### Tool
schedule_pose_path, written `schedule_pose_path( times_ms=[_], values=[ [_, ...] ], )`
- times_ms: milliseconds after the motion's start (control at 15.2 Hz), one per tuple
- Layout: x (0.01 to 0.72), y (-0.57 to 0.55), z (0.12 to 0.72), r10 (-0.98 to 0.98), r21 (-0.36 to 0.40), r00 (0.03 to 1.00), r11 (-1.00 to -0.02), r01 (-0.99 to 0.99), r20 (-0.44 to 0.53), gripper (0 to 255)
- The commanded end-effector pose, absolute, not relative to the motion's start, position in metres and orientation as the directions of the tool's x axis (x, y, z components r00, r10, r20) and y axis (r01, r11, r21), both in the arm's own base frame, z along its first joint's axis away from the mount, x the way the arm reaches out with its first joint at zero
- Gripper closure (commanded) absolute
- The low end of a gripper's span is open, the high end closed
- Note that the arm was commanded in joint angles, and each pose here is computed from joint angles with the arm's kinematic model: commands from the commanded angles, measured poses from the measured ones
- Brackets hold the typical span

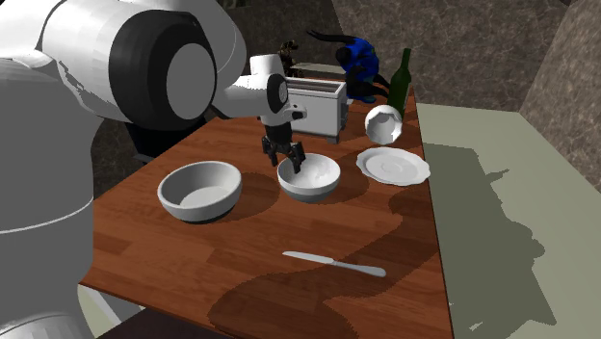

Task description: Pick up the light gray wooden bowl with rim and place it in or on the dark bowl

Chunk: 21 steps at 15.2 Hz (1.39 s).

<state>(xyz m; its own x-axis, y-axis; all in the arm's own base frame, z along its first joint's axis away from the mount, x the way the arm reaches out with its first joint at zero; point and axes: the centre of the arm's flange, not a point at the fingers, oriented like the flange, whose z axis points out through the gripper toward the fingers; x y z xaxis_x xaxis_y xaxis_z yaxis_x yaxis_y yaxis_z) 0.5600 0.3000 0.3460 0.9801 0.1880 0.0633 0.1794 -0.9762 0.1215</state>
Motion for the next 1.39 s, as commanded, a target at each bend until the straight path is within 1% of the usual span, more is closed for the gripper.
schedule_pose_path(
  times_ms=[0, 594, 1320],
  values=[
    [0.56, 0.3, 0.346, 0.188, 0.122, 0.98, -0.976, 0.179, 0.063, 255],
    [0.56, 0.3, 0.346, 0.188, 0.122, 0.98, -0.976, 0.179, 0.063, 255],
    [0.56, 0.3, 0.404, 0.188, 0.122, 0.98, -0.976, 0.179, 0.063, 255]
  ],
)
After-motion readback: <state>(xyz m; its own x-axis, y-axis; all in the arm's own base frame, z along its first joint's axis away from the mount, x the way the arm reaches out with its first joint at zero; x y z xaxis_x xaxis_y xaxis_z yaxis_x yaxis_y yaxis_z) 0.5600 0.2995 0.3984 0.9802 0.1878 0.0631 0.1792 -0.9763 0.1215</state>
